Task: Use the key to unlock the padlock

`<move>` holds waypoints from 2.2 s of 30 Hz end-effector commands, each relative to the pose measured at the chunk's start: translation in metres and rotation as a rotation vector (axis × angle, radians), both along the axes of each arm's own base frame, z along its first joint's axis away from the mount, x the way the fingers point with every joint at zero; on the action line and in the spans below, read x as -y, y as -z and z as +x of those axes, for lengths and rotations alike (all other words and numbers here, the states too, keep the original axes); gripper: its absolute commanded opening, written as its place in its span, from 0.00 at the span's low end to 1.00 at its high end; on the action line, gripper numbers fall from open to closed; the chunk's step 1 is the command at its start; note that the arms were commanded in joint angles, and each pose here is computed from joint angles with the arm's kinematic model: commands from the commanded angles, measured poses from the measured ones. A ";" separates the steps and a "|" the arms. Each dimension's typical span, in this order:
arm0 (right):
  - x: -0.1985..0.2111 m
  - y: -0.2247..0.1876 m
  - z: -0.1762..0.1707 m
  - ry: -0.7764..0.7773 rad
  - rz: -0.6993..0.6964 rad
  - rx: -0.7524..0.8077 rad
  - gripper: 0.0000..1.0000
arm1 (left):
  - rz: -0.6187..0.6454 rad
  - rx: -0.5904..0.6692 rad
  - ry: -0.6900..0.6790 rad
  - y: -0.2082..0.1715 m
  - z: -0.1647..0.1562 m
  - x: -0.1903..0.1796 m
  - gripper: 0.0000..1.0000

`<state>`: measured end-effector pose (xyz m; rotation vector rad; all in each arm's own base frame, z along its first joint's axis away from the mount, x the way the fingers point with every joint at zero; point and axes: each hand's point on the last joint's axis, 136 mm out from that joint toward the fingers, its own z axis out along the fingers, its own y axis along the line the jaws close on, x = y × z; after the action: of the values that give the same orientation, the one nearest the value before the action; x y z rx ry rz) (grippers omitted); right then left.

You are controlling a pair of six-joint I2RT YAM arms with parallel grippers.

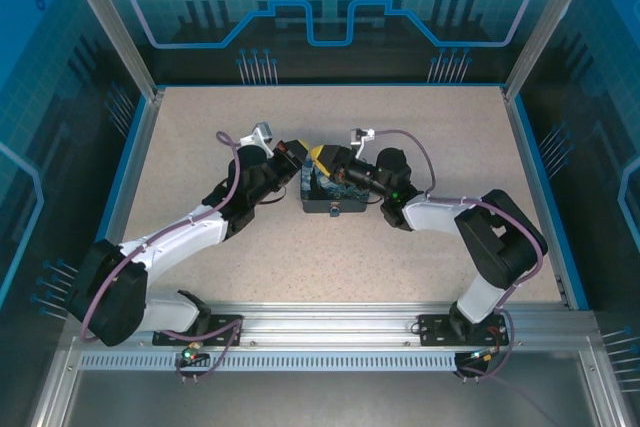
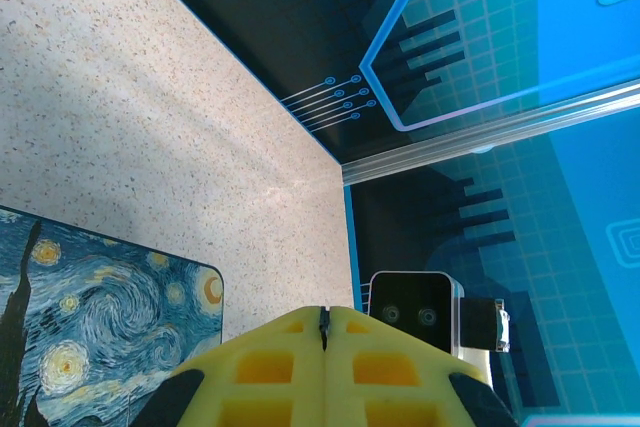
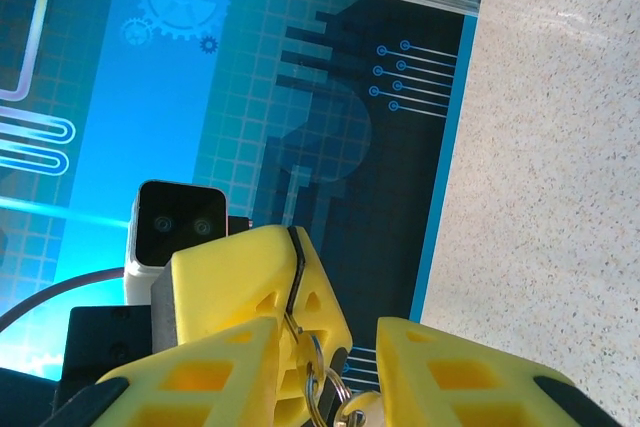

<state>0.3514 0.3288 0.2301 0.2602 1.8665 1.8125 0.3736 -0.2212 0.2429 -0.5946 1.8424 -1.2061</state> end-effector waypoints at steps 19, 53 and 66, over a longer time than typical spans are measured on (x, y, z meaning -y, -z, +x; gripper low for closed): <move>-0.004 -0.017 -0.001 -0.010 0.033 0.042 0.10 | -0.014 0.043 -0.026 -0.012 -0.004 -0.003 0.00; 0.002 -0.018 0.006 0.010 0.042 0.038 0.00 | -0.020 0.022 -0.057 0.002 -0.019 -0.009 0.00; -0.004 -0.022 0.001 -0.040 0.046 0.056 0.14 | -0.018 0.021 -0.055 0.003 -0.017 -0.007 0.00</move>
<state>0.3469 0.3319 0.2310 0.2420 1.8844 1.8465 0.3592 -0.2132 0.2387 -0.6415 1.7942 -1.1858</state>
